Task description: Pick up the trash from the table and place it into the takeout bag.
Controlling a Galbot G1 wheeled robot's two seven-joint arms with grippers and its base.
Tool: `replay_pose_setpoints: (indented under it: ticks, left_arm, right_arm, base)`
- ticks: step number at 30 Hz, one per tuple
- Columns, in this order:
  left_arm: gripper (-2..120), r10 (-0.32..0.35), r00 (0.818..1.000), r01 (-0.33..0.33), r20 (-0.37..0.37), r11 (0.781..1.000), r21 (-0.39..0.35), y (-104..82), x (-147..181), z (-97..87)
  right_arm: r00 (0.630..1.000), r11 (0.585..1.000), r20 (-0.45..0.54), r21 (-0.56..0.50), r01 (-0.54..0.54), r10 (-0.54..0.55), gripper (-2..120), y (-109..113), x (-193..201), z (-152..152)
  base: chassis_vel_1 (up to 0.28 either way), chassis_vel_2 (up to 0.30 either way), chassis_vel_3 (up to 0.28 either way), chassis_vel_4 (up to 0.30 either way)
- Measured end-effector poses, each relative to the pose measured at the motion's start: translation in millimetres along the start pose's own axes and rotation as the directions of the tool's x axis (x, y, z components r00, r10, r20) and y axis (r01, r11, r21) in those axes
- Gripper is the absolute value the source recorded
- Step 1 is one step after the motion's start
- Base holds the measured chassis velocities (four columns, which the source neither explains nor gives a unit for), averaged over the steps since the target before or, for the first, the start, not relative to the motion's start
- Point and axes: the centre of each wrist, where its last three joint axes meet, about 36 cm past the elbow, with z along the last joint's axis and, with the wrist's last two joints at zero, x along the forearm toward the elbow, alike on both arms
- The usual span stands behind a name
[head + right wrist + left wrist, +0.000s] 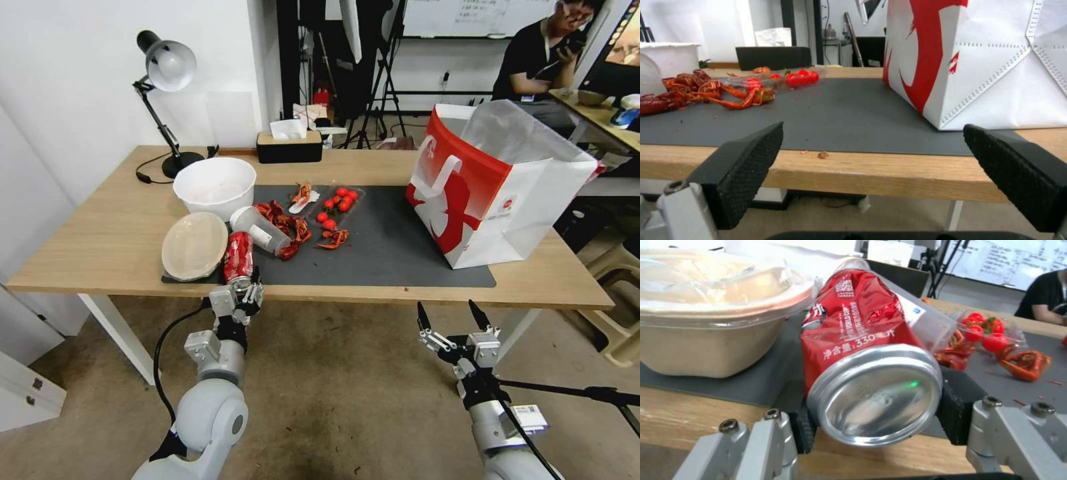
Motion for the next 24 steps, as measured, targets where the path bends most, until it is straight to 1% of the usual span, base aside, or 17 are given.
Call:
replay_pose_setpoints:
  ticks: [9,13,15,16,17,18,19,21,22,23,24]
  left_arm:
    - [52,0.033,0.999,-0.033,0.009,0.999,-0.006,1.6,5,1.0]
    - [52,0.099,0.994,-0.099,0.039,0.995,-0.01,3.8,9,1.8]
    - [52,0.099,0.994,-0.099,0.039,0.995,-0.01,3.8,9,1.8]
    - [52,0.128,0.99,-0.128,0.051,0.992,-0.009,4.7,10,1.7]
    - [52,0.128,0.99,-0.128,0.051,0.992,-0.009,4.7,10,1.7]
    - [52,0.182,0.981,-0.182,0.074,0.983,-0.007,6.4,12,1.6]
    - [52,0.182,0.981,-0.182,0.074,0.983,-0.007,6.4,12,1.6]
    - [52,0.268,0.957,-0.268,0.116,0.963,-0.01,9.9,14,0.3]
    - [52,0.287,0.95,-0.288,0.126,0.958,-0.013,10.8,14,-0.4]
    - [52,0.287,0.95,-0.288,0.126,0.958,-0.013,10.8,14,-0.4]
    - [52,0.304,0.943,-0.305,0.136,0.952,-0.015,11.8,13,-1.2]
  right_arm:
    - [1.0,1.0,-0.001,-0.001,0.0,0.0,100,0,0,0]
    - [1.0,1.0,-0.001,-0.003,0.001,-0.001,100,2,1,0]
    - [1.0,1.0,-0.001,-0.003,0.001,-0.001,100,2,1,0]
    - [1.0,1.0,0.0,-0.004,0.001,-0.001,100,2,1,0]
    - [1.0,1.0,0.0,-0.004,0.001,-0.001,100,2,1,0]
    - [1.0,1.0,0.0,-0.005,0.001,-0.001,100,2,1,0]
    - [1.0,1.0,0.0,-0.005,0.001,-0.001,100,2,1,0]
    - [1.0,1.0,0.002,-0.007,0.001,-0.001,100,3,1,-1]
    - [1.0,1.0,0.003,-0.007,0.002,-0.001,100,3,1,-1]
    - [1.0,1.0,0.003,-0.007,0.002,-0.001,100,3,1,-1]
    - [1.0,1.0,0.003,-0.008,0.002,-0.002,100,4,1,-1]
  base:
    - [0.0,0.0,0.0,0.0]
    - [0.0,0.0,0.0,0.0]
    - [0.0,0.0,0.0,0.0]
    - [0.0,0.0,0.0,0.0]
    - [0.0,0.0,0.0,0.0]
    - [0.0,0.0,0.0,0.0]
    - [0.0,0.0,0.0,0.0]
    - [0.0,0.0,0.0,0.0]
    - [0.0,0.0,0.0,0.0]
    - [0.0,0.0,0.0,0.0]
    - [0.0,0.0,0.0,0.0]
